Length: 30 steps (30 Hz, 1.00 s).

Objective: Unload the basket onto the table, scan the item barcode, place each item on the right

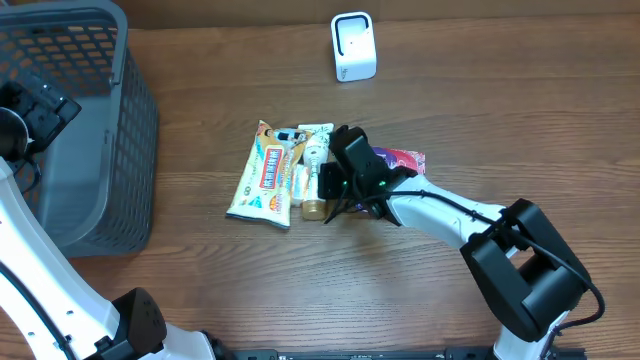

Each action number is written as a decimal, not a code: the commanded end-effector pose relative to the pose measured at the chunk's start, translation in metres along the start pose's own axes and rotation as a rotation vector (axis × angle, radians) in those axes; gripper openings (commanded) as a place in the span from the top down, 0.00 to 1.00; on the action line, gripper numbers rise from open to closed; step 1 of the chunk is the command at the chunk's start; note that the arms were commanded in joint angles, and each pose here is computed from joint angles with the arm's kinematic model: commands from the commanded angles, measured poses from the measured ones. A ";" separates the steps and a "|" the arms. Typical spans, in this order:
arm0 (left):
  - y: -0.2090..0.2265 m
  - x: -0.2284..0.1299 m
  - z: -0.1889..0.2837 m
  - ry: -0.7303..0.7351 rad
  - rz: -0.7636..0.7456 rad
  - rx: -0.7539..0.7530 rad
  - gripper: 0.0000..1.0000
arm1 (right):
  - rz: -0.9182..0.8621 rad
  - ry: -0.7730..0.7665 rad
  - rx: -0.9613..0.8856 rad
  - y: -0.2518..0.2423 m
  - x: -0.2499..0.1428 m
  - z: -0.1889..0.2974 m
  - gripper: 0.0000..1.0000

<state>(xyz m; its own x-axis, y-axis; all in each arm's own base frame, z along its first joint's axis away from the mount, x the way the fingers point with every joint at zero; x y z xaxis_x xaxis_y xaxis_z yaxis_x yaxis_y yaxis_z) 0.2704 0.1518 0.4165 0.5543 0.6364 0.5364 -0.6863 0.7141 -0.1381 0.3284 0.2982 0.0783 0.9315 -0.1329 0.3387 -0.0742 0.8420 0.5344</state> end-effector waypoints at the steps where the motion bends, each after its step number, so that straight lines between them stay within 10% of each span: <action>1: 0.001 0.000 0.000 0.001 0.014 -0.002 0.00 | 0.034 0.029 0.078 0.027 0.007 0.008 0.96; 8: 0.001 0.000 0.000 0.001 0.014 -0.002 0.00 | 0.080 -0.081 -0.147 0.037 0.061 0.077 0.91; 13: 0.001 0.000 0.000 0.001 0.014 -0.002 0.00 | 0.137 -0.078 -0.351 0.015 0.077 0.111 0.28; 24: 0.001 0.000 0.000 0.001 0.014 -0.002 0.00 | 0.152 0.065 -0.613 -0.054 0.039 0.058 0.22; 30: 0.001 0.000 0.000 0.001 0.014 -0.002 0.00 | 0.177 0.088 -0.740 -0.080 0.033 0.037 0.41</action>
<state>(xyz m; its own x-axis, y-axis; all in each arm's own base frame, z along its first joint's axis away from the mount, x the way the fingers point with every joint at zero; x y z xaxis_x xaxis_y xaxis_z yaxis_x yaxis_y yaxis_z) 0.2703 0.1517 0.4164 0.5542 0.6368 0.5361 -0.6865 0.7139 -0.1382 0.3515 0.2130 0.0838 0.9573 0.0403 0.2864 -0.0044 0.9921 -0.1251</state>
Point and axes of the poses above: each gripper's point midway between its finger pads, its own z axis back along the fingers, its own y axis along the line the jaws close on, x = y × z, the point moved 5 cm from there along z, back along the fingers, and after that the axes turned 7 degrees about -z, right-handed, at the moved point
